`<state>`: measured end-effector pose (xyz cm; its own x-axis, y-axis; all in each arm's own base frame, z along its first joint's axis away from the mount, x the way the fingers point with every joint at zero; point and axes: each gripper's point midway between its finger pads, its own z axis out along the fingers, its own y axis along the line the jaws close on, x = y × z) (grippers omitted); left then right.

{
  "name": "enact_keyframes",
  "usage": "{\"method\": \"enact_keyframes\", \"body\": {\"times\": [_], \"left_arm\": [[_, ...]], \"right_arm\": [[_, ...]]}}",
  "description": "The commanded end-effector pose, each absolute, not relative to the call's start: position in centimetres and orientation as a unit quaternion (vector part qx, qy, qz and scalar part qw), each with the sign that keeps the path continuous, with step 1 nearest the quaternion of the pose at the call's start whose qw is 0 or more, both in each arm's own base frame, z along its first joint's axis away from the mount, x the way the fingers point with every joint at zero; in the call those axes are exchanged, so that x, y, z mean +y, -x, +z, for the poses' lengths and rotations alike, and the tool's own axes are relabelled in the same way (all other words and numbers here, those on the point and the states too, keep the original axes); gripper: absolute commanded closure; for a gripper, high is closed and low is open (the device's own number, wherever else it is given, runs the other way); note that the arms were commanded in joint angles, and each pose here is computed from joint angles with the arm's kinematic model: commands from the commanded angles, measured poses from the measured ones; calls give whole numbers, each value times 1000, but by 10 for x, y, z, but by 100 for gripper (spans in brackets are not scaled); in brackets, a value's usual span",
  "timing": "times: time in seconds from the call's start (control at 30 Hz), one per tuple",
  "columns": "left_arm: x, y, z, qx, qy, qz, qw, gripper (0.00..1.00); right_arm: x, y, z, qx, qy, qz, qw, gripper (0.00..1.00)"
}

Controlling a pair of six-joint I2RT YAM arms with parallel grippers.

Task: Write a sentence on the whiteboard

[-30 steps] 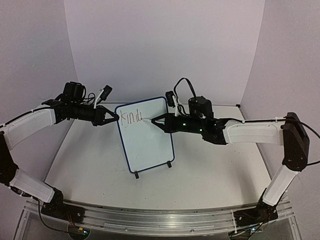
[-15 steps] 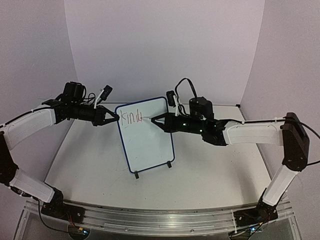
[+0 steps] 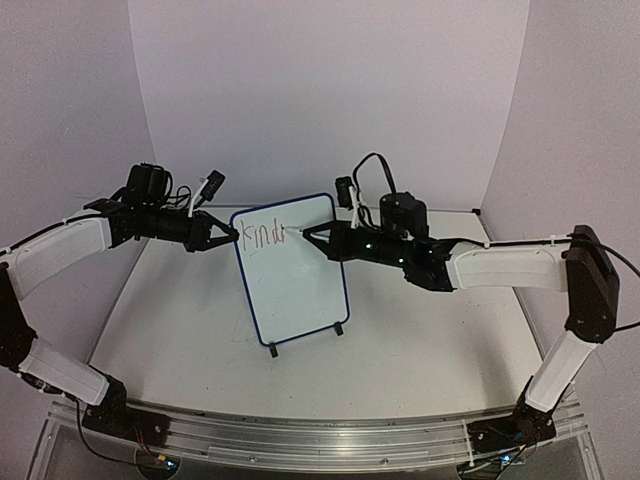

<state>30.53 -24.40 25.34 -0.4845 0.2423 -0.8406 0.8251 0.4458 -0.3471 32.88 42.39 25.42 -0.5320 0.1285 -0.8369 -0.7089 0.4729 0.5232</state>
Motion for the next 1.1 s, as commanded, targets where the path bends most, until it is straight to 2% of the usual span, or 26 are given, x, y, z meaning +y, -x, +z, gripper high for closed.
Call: {"method": "enact_keyframes", "body": {"times": [0.0, 0.67, 0.87, 1.07], "left_arm": [[-245, -299, 238, 779, -365, -373, 347, 100], [-246, -299, 237, 779, -366, -373, 347, 100], [-246, -299, 236, 780, -366, -372, 346, 100], [-246, -300, 236, 780, -365, -372, 345, 100]], "right_arm": [[407, -343, 288, 717, 161, 462, 498, 100], [398, -327, 241, 754, 163, 452, 447, 100], [398, -323, 250, 747, 168, 461, 449, 100], [395, -306, 283, 711, 189, 496, 461, 100]]}}
